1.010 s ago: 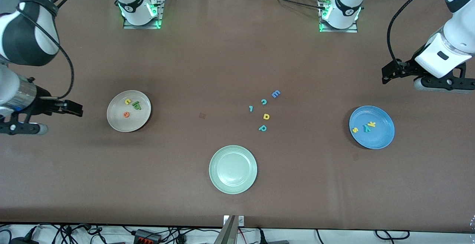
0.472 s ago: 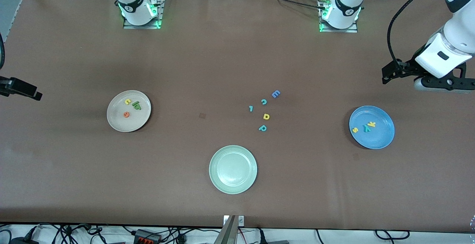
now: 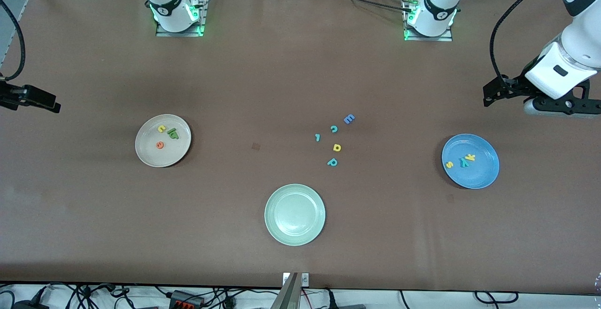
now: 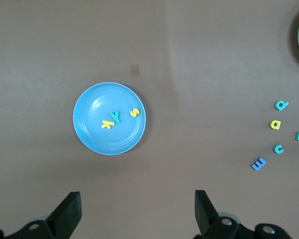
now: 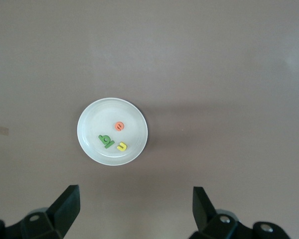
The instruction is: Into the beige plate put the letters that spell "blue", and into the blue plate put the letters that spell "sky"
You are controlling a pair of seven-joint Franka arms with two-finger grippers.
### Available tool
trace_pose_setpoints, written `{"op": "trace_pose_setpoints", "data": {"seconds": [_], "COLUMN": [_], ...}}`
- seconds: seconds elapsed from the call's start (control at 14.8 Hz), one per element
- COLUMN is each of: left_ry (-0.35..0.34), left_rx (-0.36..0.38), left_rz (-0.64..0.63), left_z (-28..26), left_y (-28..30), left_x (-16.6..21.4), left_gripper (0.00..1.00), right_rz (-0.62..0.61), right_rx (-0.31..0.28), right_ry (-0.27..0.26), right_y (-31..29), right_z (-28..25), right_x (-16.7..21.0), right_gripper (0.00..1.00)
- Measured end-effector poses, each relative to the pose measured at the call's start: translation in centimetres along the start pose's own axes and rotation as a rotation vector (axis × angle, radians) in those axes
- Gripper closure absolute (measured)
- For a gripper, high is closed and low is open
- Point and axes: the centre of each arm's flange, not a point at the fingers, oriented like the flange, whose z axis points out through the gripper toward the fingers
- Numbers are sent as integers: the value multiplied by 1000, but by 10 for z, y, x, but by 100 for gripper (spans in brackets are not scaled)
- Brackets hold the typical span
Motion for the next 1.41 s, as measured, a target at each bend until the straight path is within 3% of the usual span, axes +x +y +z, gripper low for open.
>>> {"op": "trace_pose_setpoints", "data": {"seconds": [0.47,1.41], "left_ry": [13,53], "left_rx": [-2,-5], "left_rz": [0,-5], "left_z": [-5,-21], "left_y": [0,-4], "left_x": [7,20], "left_gripper": [0,0], "right_rz": [-2,-6], "right_rx": [8,3], "right_ry": [-12,21], "right_y": [3,2], "right_z": [11,9], "right_x": [-67,-68], "right_gripper": [0,0]}}
